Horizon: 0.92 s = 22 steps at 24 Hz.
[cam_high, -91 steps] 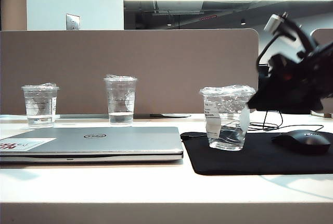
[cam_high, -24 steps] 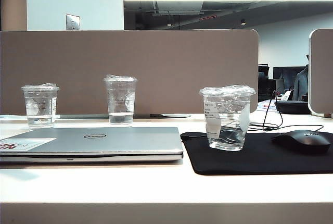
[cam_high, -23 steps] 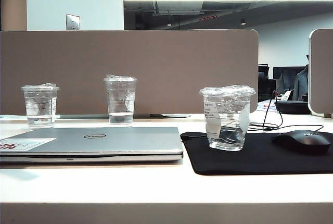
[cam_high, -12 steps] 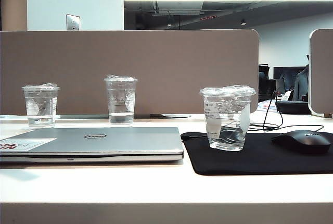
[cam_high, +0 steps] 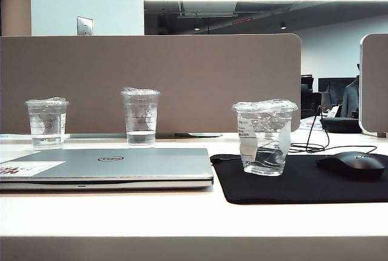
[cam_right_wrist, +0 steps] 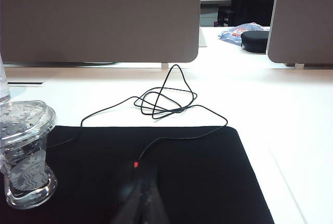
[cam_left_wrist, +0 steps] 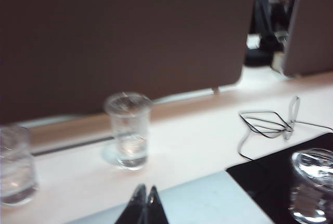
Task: Pick up the coffee cup on the right and place it on the right side of the laptop.
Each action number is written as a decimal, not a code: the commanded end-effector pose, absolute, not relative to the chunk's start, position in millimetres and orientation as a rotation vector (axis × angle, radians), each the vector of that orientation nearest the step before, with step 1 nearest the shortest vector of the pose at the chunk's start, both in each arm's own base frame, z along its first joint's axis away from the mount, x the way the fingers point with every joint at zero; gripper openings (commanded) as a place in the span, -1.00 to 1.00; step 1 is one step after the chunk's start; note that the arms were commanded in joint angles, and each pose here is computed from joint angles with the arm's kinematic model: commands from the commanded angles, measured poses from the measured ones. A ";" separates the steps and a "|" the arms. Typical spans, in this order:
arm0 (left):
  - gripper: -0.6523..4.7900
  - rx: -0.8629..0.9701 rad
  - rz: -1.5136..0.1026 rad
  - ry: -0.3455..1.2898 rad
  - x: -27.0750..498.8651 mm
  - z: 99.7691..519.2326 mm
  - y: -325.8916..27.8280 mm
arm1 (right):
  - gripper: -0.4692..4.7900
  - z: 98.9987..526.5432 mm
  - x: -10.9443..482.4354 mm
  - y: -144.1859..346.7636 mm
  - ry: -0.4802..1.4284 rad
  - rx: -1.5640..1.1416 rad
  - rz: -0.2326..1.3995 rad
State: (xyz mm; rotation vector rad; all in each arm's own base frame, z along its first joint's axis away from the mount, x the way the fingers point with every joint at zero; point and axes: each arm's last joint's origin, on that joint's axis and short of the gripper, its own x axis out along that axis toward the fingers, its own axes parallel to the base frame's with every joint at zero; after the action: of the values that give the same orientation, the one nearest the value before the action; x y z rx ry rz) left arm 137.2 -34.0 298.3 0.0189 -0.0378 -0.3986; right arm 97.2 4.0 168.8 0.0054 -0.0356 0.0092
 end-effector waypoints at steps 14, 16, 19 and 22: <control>-0.78 -0.054 -0.140 -0.118 97.0 192.2 -9.3 | -0.84 168.7 97.3 3.9 -0.050 0.007 0.005; -0.78 -0.064 -0.141 -0.106 97.4 178.1 -9.3 | -0.84 168.7 97.3 3.9 -0.050 0.007 0.005; -0.78 -0.057 -0.141 -0.079 96.7 173.1 -9.1 | -0.84 168.7 97.3 3.9 -0.050 0.007 0.005; -0.78 0.028 -0.134 -0.086 96.7 173.2 -8.8 | -0.84 168.7 97.3 3.9 -0.050 0.007 0.005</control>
State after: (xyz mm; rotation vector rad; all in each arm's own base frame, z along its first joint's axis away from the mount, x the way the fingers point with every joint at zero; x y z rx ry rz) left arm 97.0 -8.8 170.8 -0.0207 -0.0675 -0.1345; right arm 97.2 4.0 168.9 0.0055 -0.0368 0.0088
